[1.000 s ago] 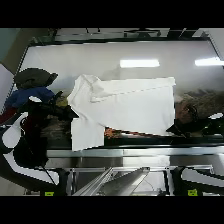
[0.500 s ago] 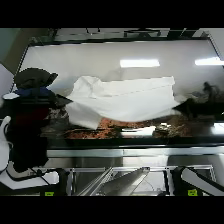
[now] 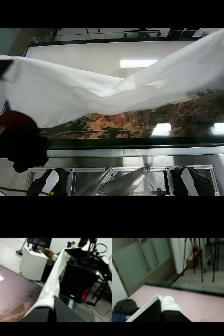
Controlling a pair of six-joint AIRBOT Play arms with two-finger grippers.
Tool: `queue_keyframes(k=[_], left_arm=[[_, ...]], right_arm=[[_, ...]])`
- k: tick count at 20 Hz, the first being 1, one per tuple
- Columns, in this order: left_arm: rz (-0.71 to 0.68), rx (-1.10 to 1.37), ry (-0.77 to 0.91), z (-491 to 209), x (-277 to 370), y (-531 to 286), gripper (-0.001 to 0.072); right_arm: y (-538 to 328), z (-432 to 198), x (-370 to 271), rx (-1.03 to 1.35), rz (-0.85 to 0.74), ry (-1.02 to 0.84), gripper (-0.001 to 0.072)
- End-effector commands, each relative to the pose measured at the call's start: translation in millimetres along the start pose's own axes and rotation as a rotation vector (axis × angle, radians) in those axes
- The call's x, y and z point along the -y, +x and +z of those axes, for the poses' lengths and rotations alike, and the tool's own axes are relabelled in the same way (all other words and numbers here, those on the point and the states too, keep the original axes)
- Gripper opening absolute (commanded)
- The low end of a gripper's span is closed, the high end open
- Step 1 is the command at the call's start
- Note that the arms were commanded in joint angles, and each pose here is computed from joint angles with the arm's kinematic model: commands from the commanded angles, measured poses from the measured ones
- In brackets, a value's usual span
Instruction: Fold the shirts.
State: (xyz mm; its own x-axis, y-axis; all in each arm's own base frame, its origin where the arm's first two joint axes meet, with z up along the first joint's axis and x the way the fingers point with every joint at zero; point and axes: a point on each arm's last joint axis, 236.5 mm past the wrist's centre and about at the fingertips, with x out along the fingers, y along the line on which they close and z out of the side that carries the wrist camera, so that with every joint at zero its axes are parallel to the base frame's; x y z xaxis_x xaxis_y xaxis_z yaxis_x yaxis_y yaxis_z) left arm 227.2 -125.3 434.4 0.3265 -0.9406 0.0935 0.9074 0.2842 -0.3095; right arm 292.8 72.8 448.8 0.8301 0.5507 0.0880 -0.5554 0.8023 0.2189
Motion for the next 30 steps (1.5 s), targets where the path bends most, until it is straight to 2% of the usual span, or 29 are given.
queue_keyframes(k=[1, 3, 5, 8, 11, 15, 21, 26, 30], left_arm=[[0.109, 0.047, 0.16, 31, 49, -1, 0.0031], [0.202, 0.075, 0.158, 32, 36, -10, 0.0031], [0.24, 0.09, 0.092, 22, 15, -19, 0.0031], [0.285, 0.036, -0.048, -16, -39, -28, 0.0031], [0.28, -0.069, -0.227, -74, -112, -17, 0.0031], [0.32, -0.235, -0.435, -176, -224, 27, 0.0031], [0.216, -0.374, -0.7, -302, -338, 70, 0.003], [0.269, -0.356, -0.716, -332, -405, 72, 0.002], [0.302, -0.314, -0.656, -305, -433, 78, 0.002]], right_arm=[[-33, 62, -42, 0.192, -0.123, -0.228, 0.0021], [-41, 57, -22, 0.15, -0.253, -0.311, 0.002], [-38, 40, 2, 0.081, -0.298, -0.228, 0.0019], [-10, -8, 51, -0.037, -0.259, -0.05, 0.0019], [23, -92, 115, -0.195, -0.245, 0.164, 0.0019], [50, -212, 195, -0.368, -0.292, 0.326, 0.0019], [64, -367, 291, -0.551, -0.391, 0.544, 0.0019], [72, -436, 348, -0.554, -0.47, 0.638, 0.0018], [101, -432, 379, -0.511, -0.427, 0.652, 0.0018]])
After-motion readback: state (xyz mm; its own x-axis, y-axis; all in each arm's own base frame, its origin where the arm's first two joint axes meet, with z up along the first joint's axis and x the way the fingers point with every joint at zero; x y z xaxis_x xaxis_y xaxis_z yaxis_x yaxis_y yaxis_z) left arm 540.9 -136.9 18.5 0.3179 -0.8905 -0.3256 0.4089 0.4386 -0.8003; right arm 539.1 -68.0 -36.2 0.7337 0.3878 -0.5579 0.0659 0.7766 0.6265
